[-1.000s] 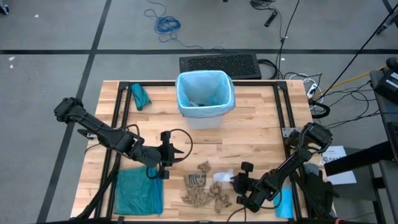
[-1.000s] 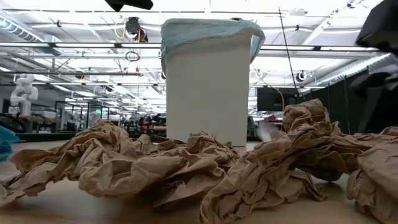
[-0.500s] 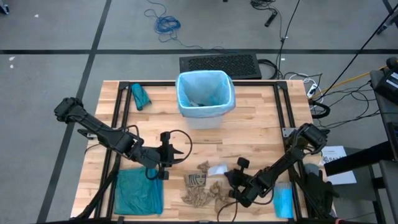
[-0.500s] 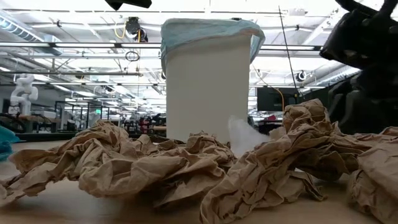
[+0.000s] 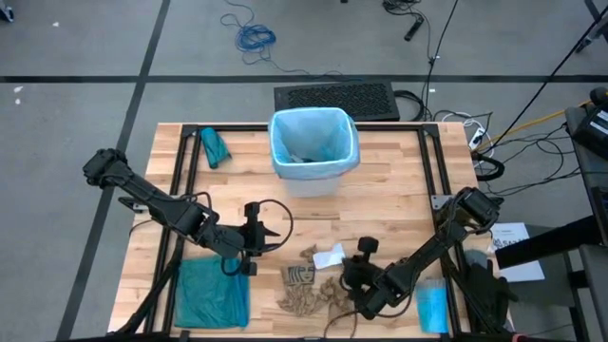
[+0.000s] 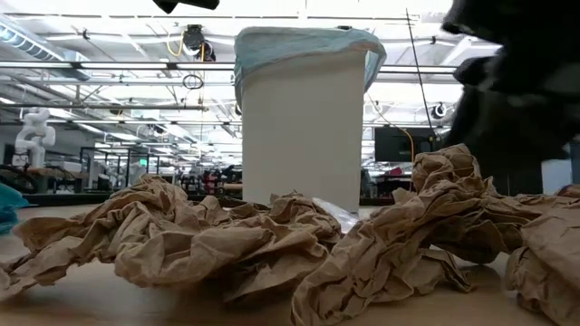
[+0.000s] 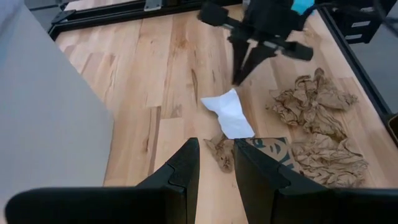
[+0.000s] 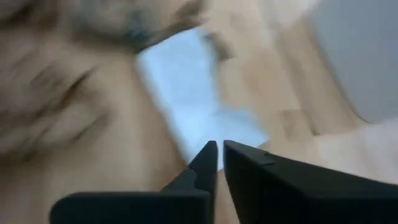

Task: Place trash/remove bag and relplace
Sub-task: Put the white paper into the white trash bin

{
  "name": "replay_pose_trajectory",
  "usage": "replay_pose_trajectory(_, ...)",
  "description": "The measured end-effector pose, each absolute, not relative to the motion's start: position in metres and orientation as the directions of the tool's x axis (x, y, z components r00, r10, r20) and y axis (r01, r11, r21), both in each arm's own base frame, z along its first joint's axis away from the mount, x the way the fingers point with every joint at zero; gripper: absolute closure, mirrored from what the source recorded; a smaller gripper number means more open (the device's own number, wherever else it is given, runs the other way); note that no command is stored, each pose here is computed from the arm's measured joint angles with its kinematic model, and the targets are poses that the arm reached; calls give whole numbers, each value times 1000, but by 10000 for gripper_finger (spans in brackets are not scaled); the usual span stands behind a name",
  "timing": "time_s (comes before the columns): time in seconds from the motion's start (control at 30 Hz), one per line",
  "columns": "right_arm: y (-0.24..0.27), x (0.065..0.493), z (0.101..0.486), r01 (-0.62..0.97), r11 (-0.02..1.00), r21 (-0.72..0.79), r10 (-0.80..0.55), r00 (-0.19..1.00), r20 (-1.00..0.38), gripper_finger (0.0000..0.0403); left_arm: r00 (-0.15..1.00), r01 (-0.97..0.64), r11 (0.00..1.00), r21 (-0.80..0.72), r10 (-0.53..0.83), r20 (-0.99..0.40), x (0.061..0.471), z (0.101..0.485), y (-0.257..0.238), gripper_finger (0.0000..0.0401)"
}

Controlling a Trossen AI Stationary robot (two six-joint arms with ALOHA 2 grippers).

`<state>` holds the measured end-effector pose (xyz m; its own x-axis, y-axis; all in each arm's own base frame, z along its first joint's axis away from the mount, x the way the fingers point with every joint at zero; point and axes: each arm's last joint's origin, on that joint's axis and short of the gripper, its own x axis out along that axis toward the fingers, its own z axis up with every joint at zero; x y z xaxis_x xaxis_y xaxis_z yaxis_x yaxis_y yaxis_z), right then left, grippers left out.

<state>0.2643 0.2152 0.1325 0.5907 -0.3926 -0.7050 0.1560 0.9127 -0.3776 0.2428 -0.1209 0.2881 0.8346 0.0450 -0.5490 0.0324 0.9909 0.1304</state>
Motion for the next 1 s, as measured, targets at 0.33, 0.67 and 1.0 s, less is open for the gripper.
replay_pose_trajectory(0.33, 218, 264, 131, -47, 887, -460, -350, 582, -734, 229, 841, 14, 988, 152, 71, -537, 241, 288, -123, 306)
replay_pose_trajectory(0.67, 207, 279, 110, -17, 871, -491, -402, 550, -732, 204, 841, 25, 988, 153, 62, -537, 239, 288, -127, 306)
replay_pose_trajectory(1.0, 194, 289, 91, 113, 844, -525, -499, 525, -690, 318, 839, 30, 987, 158, 61, -540, 238, 288, -128, 306)
